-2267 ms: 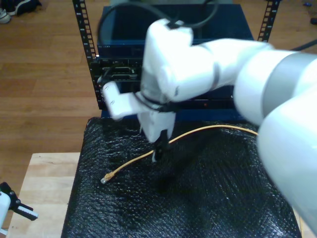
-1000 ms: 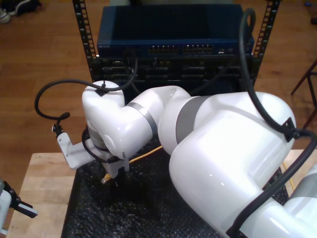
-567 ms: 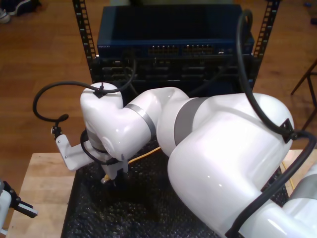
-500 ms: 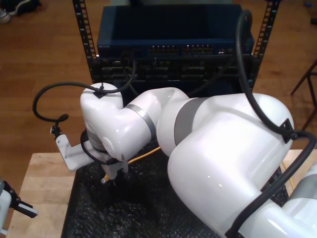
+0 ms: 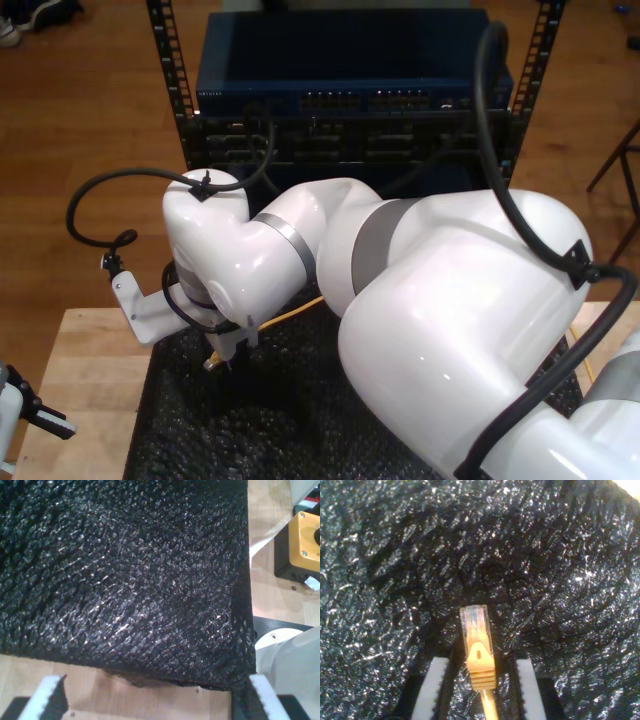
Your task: Grab the cable and plug it in
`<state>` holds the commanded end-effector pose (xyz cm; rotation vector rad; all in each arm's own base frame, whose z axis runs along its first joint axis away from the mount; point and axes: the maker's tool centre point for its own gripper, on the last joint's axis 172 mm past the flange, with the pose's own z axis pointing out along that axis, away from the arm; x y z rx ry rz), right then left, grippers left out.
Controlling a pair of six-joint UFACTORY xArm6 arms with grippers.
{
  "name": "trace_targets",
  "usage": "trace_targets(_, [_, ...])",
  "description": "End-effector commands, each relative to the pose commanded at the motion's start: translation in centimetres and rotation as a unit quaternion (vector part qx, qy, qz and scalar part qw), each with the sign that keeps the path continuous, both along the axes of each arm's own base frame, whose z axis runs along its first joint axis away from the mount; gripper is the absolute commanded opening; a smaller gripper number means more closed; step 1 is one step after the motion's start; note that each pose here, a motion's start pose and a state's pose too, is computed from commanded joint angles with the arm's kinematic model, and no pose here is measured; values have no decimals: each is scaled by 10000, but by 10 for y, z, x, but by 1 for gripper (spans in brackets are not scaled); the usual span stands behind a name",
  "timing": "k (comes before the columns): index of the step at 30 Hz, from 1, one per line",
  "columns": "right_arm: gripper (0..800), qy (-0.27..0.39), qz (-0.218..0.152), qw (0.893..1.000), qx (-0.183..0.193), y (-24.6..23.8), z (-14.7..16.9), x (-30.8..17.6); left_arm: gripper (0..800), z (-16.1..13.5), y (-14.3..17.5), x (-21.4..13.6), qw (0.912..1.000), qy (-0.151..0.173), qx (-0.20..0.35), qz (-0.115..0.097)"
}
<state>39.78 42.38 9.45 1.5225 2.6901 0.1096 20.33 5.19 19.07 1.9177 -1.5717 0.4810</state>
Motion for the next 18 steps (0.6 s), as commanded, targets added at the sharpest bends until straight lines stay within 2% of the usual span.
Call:
trace_targets(10, [262, -4, -11, 10000, -4, -1, 0, 1, 800, 0, 0, 0, 10000, 0, 0, 0])
trace_targets(16, [193, -23, 11, 10000, -10, -1, 1, 1, 800, 1, 1, 1, 10000, -12, 10, -3])
trace_targets(18, [145, -18, 26, 10000, -16, 0, 1, -1, 800, 1, 1, 1, 10000, -17, 6, 1])
